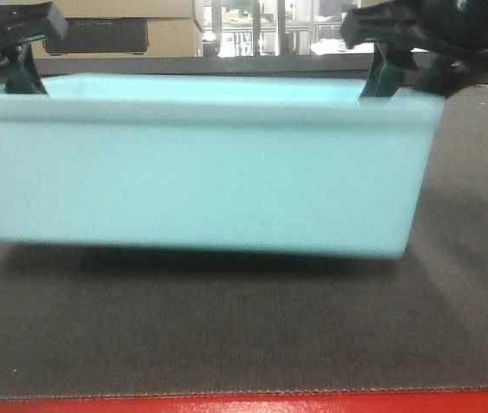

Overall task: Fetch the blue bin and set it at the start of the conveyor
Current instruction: 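Open both grippers and lift them away from the bin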

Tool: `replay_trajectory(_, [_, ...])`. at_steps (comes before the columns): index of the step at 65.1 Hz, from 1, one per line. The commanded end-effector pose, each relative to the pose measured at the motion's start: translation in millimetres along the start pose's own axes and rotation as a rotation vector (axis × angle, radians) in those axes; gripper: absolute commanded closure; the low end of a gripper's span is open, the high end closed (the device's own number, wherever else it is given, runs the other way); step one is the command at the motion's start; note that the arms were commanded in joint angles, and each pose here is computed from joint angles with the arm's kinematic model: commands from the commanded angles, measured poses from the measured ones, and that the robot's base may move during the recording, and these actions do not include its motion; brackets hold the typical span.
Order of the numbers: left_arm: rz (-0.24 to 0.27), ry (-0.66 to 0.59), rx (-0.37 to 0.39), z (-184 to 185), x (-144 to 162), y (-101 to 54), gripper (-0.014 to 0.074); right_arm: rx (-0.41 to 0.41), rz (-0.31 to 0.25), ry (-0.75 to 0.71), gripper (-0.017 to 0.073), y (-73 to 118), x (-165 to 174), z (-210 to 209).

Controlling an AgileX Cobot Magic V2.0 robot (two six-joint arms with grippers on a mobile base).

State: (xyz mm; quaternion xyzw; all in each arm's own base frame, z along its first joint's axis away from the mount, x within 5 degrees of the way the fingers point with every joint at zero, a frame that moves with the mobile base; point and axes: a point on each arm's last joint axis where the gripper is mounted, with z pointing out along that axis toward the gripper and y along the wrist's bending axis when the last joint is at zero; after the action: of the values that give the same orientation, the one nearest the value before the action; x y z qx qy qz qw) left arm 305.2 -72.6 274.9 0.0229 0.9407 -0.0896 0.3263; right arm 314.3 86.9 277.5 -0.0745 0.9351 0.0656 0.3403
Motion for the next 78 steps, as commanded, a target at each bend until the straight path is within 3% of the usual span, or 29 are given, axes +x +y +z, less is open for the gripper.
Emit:
replay_trajectory(1, [0.014, -0.009, -0.01, -3, -1, 2.1, 0.0092, 0.011, -0.025, -0.016, 0.0029, -2.6, -1, -4])
replay_trajectory(3, [0.015, -0.005, -0.01, -4, -1, 2.0, 0.0041, 0.012, -0.025, -0.014, -0.0021, -2.6, -1, -4])
replay_trajectory(6, [0.022, -0.001, -0.014, -6, -1, 2.1, -0.0027, 0.013, -0.025, -0.004, -0.0011, -2.6, -1, -5])
replay_trajectory(19, [0.059, -0.043, -0.028, -40, -16, -0.5, -0.0006, 0.013, -0.024, -0.016, 0.0041, -1.0, -17, -22])
replay_trajectory(24, [0.085, -0.09, -0.042, -60, -22, -0.8, -0.0006, 0.01, -0.023, -0.064, 0.0101, -0.6, -25, -36])
replay_trajectory(33, [0.124, -0.182, -0.089, -101, -25, 4.9, 0.001, 0.006, -0.02, -0.159, 0.0321, -1.3, -36, -66])
replay_trajectory(37, [0.111, -0.207, -0.106, -116, -22, 10.4, 0.0058, 0.015, -0.008, -0.195, 0.0462, -6.1, -37, -80])
replay_trajectory(45, [0.079, -0.213, -0.163, -139, -13, 25.1, 0.0306, 0.067, 0.043, -0.221, 0.0715, -27.1, -36, -100])
replay_trajectory(56, [0.049, -0.246, -0.23, -157, 7, 41.2, 0.071, 0.18, 0.136, -0.203, 0.0722, -65.9, -20, -115])
replay_trajectory(64, [0.06, -0.275, -0.246, -159, 28, 44.9, 0.0704, 0.23, 0.178, -0.188, 0.0722, -80.7, 9, -115])
replay_trajectory(78, [0.071, -0.336, -0.226, -151, 81, 47.2, 0.0704, 0.247, 0.143, -0.236, 0.0722, -74.4, 76, -110])
